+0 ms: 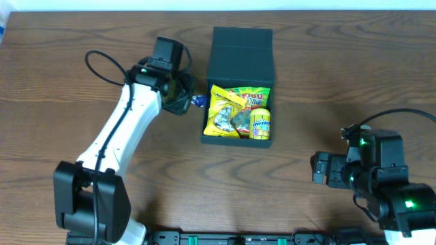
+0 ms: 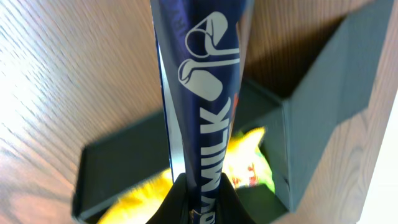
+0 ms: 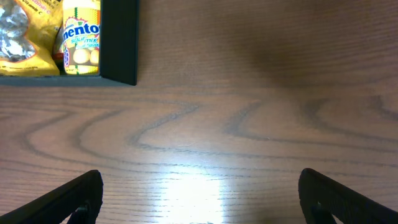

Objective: Pack container
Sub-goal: 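Grasp the blue Dairy Milk bar with the left gripper and lift, then lower the Dairy Milk bar into the box and release it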

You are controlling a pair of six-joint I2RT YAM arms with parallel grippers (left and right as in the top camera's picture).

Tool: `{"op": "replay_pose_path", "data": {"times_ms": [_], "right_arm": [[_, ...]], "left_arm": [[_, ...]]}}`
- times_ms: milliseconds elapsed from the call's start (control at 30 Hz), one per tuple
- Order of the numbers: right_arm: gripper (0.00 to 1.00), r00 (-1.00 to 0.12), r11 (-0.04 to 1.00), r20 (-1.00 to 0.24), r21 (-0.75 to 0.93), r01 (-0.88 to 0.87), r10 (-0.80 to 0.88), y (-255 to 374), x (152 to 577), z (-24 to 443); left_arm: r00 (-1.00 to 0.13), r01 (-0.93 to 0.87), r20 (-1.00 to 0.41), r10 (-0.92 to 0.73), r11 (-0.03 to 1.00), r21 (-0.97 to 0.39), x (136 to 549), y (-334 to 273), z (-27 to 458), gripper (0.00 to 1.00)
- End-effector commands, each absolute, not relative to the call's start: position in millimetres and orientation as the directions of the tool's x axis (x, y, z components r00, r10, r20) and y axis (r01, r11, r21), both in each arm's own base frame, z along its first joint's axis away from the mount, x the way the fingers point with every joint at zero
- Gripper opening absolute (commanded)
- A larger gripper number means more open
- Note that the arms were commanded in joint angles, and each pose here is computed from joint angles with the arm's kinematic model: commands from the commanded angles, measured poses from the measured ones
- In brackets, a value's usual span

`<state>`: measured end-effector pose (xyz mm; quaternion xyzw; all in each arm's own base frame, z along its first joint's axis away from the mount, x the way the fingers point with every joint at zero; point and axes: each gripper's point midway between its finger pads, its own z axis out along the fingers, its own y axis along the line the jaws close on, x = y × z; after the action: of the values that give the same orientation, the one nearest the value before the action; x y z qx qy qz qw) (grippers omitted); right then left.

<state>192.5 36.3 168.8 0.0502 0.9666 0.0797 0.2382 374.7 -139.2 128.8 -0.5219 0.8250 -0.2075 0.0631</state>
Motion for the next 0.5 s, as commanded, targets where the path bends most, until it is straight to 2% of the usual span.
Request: {"op": "replay_pose_path", "data": {"times_ms": [0,267,467], "right_arm": [[0.99,-0.877,0.980,-0.455,0.184,0.076,0.154,34.7,192.4,169.8],[0.99,-0.877,0.980,-0.455,0.184,0.076,0.154,34.7,192.4,169.8],[0.99,-0.877,0.980,-0.455,0.184,0.076,0.154,34.7,192.4,169.8]], "left_arm": [[-0.461,-0.806,0.124,-0.879,0.356,-0.474,379.4,-163.9,156.9,0.06],[-0.499,-0.702,0.062,-0.864,0.362,-0.613,395.8,-230.1,209.0,0.06],[-0.545,-0.687,0.097,-0.833,0.378,-0.621,410.5,-289.5,201.1,0.06]]}}
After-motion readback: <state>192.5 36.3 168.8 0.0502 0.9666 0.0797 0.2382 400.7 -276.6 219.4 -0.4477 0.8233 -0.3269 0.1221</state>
